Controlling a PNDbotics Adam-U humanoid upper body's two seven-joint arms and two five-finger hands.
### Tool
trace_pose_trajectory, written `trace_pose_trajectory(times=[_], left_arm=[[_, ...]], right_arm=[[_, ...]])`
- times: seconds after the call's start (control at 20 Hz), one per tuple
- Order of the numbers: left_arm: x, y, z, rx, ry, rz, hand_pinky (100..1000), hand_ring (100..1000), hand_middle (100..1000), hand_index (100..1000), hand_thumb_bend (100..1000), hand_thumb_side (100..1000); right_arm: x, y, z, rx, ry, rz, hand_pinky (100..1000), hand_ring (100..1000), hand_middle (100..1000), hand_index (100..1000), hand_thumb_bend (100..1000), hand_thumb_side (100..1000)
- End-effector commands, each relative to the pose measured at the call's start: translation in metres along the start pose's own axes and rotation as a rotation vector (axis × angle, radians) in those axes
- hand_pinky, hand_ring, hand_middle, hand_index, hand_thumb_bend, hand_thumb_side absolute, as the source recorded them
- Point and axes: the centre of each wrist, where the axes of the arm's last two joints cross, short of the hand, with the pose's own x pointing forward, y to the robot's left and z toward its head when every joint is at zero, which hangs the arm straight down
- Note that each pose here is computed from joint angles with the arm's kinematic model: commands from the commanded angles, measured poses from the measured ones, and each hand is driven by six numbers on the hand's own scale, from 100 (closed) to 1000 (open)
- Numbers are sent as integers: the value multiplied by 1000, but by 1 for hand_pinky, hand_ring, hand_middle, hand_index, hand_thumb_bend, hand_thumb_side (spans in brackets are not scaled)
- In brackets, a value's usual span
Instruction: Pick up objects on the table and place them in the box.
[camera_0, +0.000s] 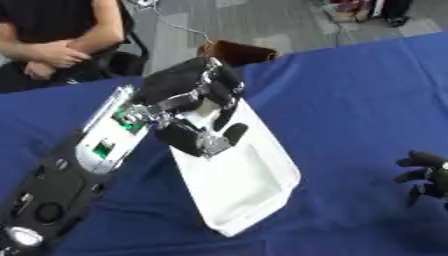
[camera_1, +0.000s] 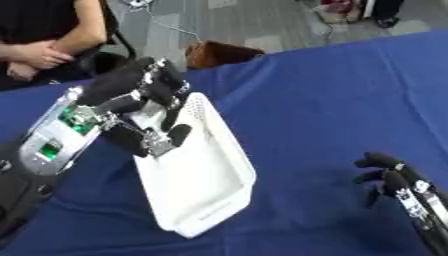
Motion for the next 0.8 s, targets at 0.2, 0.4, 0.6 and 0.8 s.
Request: trace_pose_trajectory(times=[0.2,0.4,0.6,0.8], left_arm=[[-5,-2,-3,-14,-13,-38,100,100,100,138,100,397],[-6,-9,1,-25,-4,-28,100,100,100,161,100,382],[-6,-17,7,-102,-7,-40,100,132,342,472,100,585],[-8,-27,17,-208,14,-53,395,450,577,649,100,683]], right_arm=[[9,0,-12,26,-49,5,418,679,761,902,100,886],[11,0,-17,32,-63,6,418,679,761,902,100,885],[10,-1,-16,27,-63,8,419,679,761,901,100,885],[10,-3,-15,17,-60,12,419,679,761,901,100,885]])
